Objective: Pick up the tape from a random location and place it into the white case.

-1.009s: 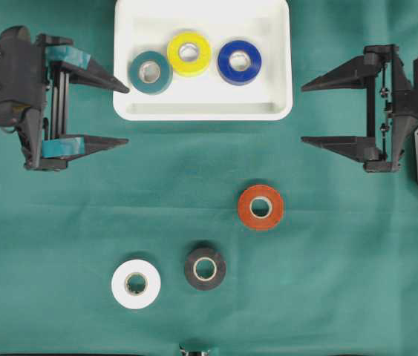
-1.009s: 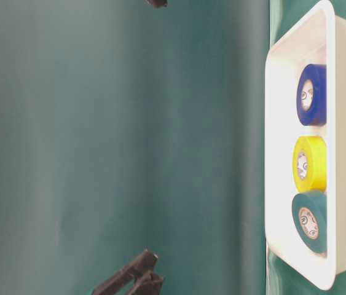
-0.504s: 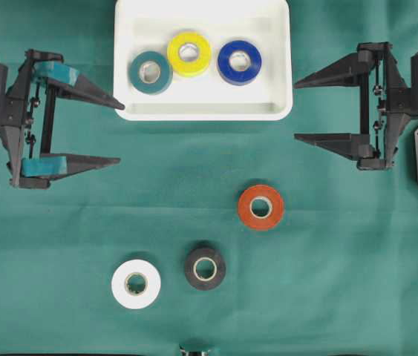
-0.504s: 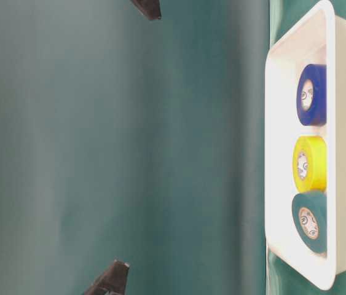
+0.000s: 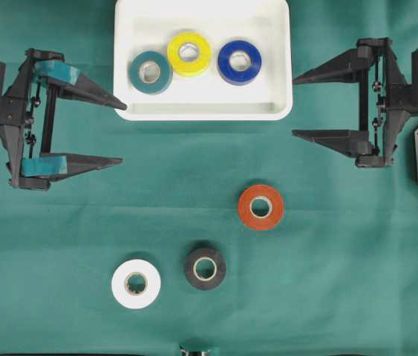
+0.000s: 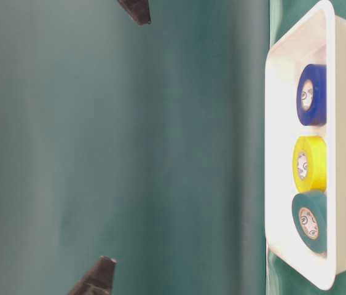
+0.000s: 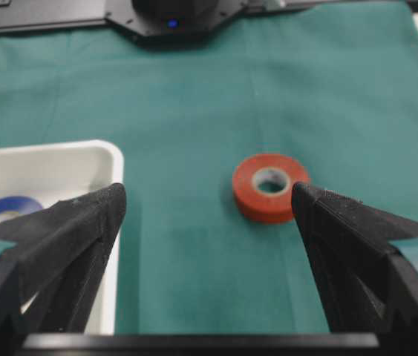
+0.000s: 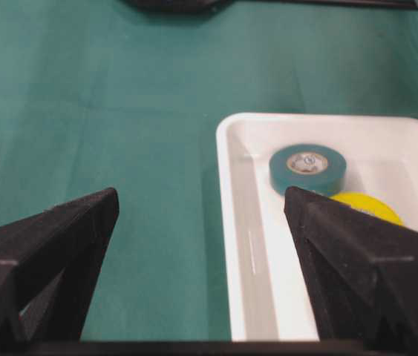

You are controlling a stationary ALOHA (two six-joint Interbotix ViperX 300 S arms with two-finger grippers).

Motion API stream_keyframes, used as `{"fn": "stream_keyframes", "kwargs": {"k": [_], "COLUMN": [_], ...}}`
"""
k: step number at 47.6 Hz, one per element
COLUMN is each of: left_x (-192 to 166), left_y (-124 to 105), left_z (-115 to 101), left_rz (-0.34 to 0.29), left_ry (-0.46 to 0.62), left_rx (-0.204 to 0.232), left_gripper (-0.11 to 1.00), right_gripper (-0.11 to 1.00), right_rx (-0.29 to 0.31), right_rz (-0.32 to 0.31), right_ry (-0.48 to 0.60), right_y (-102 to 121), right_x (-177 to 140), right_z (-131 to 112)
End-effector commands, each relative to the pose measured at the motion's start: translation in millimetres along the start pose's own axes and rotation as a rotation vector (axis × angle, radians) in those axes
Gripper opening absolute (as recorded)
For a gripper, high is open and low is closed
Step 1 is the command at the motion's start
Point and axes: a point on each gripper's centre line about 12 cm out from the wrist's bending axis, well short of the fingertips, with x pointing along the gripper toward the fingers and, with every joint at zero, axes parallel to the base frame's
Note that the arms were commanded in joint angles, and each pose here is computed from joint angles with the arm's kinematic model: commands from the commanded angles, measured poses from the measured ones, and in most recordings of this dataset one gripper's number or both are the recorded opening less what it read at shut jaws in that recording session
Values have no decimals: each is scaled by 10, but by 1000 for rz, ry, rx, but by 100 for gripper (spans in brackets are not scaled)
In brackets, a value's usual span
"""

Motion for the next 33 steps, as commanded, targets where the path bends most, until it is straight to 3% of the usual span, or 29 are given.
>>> {"fn": "stream_keyframes", "kwargs": {"k": [1,14,33], "left_x": [-4,12,26], "left_y": [-13,-61,-63], "left_z": [178,326,307], "left_rz": [-5,-24,-26], "left_ry": [-49,-47,-9], "left_rx": [-5,-1,-1], "left_gripper": [99,99,99], "right_gripper": [87,87,87], "right_rx": [-3,-2,6], "right_rz": [-3,-9,-2], "right_ry": [-25,-17,20], "right_y": [2,17,70], "right_x": [8,0,-51], "right_z": [134,229,212]}}
